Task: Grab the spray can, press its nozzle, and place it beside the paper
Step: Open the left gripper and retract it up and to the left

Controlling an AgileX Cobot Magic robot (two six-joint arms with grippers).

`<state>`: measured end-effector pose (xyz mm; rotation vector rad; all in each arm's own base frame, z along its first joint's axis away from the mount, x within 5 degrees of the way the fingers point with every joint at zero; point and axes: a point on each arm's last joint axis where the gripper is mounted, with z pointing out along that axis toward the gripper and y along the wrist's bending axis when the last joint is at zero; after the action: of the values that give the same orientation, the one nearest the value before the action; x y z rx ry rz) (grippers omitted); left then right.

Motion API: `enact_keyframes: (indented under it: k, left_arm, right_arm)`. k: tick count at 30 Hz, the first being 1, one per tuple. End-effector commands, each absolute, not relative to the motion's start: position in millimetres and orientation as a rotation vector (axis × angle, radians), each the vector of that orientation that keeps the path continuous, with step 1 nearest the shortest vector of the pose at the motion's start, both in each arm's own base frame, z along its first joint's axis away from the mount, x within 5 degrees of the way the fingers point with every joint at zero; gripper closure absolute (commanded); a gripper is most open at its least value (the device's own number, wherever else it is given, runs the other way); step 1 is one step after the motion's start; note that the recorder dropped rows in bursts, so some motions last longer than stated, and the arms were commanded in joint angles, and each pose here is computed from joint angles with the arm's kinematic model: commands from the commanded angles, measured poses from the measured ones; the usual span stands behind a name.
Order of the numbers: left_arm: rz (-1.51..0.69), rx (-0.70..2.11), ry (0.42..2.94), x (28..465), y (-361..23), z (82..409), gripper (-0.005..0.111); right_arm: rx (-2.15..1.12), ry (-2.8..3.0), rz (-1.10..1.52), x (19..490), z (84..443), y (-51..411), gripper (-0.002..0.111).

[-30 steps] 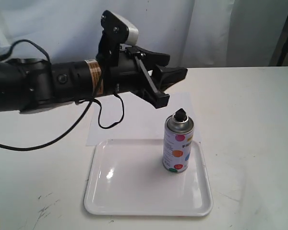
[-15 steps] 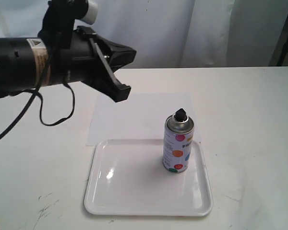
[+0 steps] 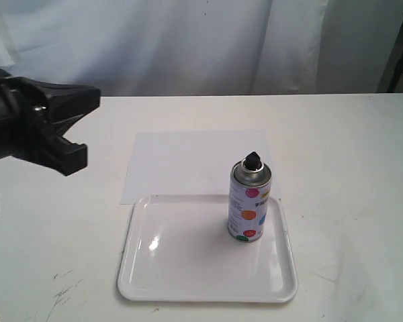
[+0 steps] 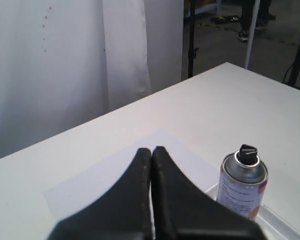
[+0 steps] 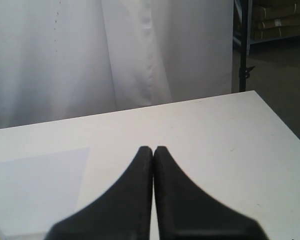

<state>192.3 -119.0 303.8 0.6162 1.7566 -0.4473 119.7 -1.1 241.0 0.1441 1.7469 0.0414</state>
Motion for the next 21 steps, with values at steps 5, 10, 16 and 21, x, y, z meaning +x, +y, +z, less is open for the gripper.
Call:
enact_keyframes:
  k: [5, 10, 16, 21]
  left_arm:
    - [-0.475, 0.525, 1.679, 156.7, -97.1, 313.6, 0.107]
    - [-0.475, 0.485, 1.698, 145.7, -88.9, 303.6, 0.107]
    - [-0.489, 0.487, 1.679, 139.9, -87.0, 303.5, 0.107]
    - [-0.493, 0.488, 1.669, 138.5, -86.6, 304.9, 0.107]
  right_arm:
    - [0.165, 1.74, 0.044, 119.1, 240.5, -2.1, 0.108]
    - [0.165, 1.74, 0.044, 119.1, 240.5, -2.1, 0.108]
    - [0.164, 1.741, 0.045, 119.1, 240.4, -2.0, 0.108]
    - [0.164, 1.741, 0.045, 119.1, 240.4, -2.0, 0.108]
